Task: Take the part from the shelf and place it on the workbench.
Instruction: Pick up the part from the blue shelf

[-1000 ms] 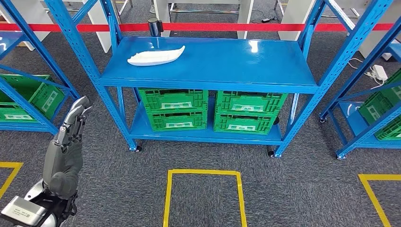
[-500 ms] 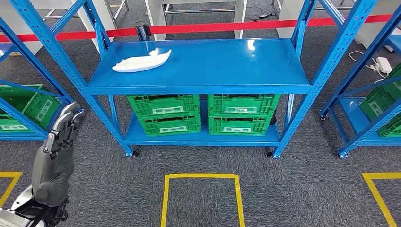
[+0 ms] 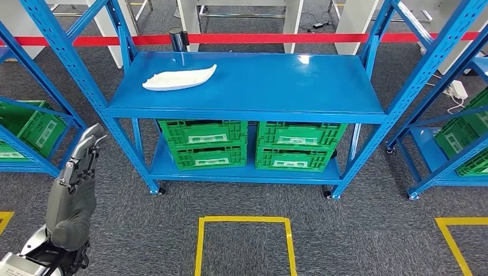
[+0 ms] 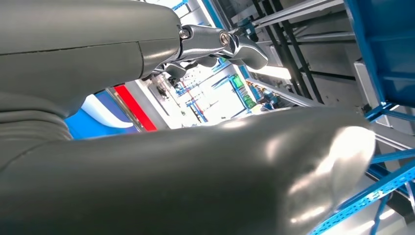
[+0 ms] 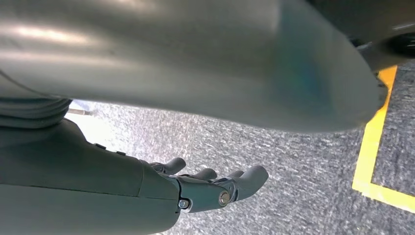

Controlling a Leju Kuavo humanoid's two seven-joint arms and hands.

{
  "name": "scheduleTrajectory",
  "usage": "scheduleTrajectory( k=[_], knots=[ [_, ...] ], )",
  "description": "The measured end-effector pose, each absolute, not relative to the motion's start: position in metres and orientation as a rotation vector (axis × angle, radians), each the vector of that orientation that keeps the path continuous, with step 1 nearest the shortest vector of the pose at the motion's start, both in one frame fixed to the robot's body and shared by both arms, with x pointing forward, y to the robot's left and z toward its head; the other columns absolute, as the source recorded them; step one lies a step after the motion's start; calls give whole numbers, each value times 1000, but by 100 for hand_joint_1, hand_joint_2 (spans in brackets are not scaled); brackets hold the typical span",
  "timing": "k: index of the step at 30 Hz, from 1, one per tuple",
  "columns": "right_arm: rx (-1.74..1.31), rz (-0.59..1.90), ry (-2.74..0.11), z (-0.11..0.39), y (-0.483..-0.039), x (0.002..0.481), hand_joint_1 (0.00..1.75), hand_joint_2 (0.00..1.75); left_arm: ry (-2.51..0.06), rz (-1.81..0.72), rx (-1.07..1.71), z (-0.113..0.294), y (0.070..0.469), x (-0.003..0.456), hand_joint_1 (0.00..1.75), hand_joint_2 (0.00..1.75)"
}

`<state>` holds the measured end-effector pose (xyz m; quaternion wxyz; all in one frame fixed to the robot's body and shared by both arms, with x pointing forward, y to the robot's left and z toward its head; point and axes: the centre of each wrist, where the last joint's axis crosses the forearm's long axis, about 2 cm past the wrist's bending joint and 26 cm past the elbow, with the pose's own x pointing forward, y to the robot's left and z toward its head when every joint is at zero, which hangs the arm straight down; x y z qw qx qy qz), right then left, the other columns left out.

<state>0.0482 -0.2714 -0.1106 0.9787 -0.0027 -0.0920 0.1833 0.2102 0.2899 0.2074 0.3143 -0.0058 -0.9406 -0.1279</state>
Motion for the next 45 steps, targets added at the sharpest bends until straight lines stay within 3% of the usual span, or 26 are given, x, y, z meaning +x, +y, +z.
scheduleTrajectory(
  k=[45],
  knots=[
    [10,315,-149,-112,-266,39,0,0,-2448,-320,-51,209,253,222,0,0]
  ],
)
